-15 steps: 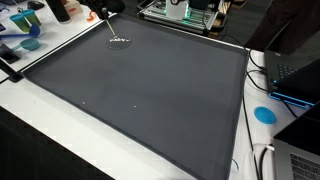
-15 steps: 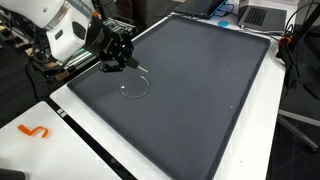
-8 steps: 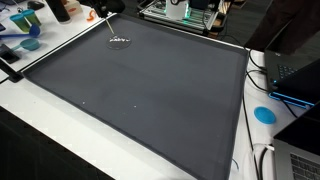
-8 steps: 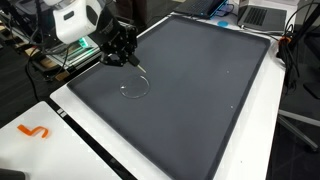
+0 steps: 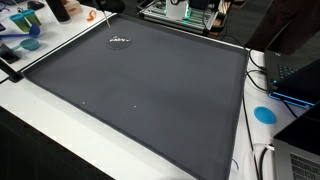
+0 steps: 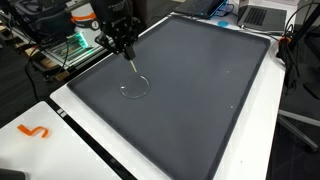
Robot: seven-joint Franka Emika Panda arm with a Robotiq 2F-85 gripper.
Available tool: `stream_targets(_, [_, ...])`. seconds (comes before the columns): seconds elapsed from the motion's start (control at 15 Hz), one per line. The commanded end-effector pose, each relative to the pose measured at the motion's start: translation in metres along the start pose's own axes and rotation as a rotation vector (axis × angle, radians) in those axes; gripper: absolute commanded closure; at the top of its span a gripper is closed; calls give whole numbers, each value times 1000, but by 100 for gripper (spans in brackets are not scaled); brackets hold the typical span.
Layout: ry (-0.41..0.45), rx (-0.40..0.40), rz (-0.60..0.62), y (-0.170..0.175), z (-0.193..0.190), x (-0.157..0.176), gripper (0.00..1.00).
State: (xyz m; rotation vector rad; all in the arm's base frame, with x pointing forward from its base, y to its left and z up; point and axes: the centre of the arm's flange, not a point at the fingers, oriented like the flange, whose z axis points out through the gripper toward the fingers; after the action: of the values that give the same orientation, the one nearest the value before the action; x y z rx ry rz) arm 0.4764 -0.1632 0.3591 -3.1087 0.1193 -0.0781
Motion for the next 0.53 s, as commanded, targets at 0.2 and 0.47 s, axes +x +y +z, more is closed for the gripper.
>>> stream_targets(0.2, [-53, -131, 11, -34, -23, -22, 96])
stream_targets(0.47, [-61, -148, -2, -44, -31, -27, 96])
